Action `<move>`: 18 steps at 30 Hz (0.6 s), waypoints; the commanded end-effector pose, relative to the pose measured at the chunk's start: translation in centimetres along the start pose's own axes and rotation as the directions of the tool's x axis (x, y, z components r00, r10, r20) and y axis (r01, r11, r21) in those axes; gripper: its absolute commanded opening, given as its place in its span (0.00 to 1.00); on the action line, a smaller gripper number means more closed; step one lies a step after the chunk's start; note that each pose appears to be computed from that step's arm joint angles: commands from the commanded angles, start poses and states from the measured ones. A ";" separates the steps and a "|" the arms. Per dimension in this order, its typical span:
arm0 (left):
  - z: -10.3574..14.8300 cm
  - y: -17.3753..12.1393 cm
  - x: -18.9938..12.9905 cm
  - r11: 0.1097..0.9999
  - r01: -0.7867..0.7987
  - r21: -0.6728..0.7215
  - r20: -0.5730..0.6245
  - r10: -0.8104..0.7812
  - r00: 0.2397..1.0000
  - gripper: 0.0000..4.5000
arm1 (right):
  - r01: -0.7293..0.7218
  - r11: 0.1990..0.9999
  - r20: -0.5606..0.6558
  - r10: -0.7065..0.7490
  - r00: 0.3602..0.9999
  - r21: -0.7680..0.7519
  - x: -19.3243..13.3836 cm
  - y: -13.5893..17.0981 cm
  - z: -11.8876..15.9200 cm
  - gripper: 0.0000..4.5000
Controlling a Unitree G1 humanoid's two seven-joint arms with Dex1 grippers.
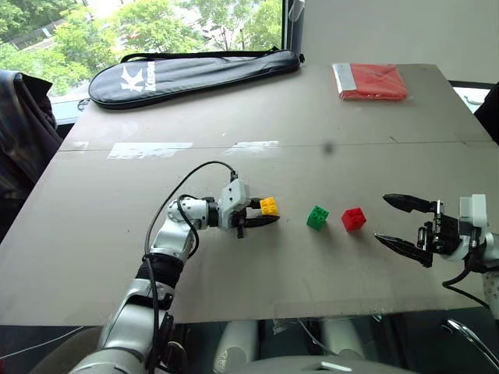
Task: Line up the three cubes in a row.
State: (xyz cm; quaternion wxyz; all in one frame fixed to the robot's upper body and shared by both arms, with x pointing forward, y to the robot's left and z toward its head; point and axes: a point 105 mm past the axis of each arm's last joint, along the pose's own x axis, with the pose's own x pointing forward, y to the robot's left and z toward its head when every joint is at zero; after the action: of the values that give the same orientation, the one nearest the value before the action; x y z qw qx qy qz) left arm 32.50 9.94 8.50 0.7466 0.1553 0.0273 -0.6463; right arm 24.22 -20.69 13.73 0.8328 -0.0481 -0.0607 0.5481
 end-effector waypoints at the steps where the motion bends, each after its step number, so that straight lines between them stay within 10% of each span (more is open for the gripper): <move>1: 0.6 0.0 0.3 0.992 0.112 0.060 0.007 -0.113 0.994 0.30 | -0.004 0.999 -0.006 0.004 1.000 -0.042 -0.9 0.7 0.8 1.00; 7: 0.7 -0.3 0.4 0.978 0.197 0.069 0.017 -0.198 0.980 0.30 | 0.000 0.999 -0.033 -0.001 0.999 -0.041 -1.7 1.2 0.3 1.00; 14: 0.2 0.0 0.2 0.981 0.176 0.075 0.003 -0.177 0.984 0.98 | 0.006 0.999 -0.029 -0.007 1.000 -0.042 -1.7 1.3 0.2 1.00; 18: 0.1 0.2 0.3 0.986 0.149 0.074 0.011 -0.150 0.989 0.98 | 0.004 0.999 -0.027 -0.005 1.000 -0.043 -1.5 1.2 0.3 1.00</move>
State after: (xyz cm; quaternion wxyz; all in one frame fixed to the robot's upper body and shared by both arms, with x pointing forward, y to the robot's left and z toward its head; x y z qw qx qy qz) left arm 32.39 9.62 8.08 0.6831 0.1707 0.0230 -0.7097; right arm 22.56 -21.52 12.74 0.8364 -0.0543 -0.0433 0.5437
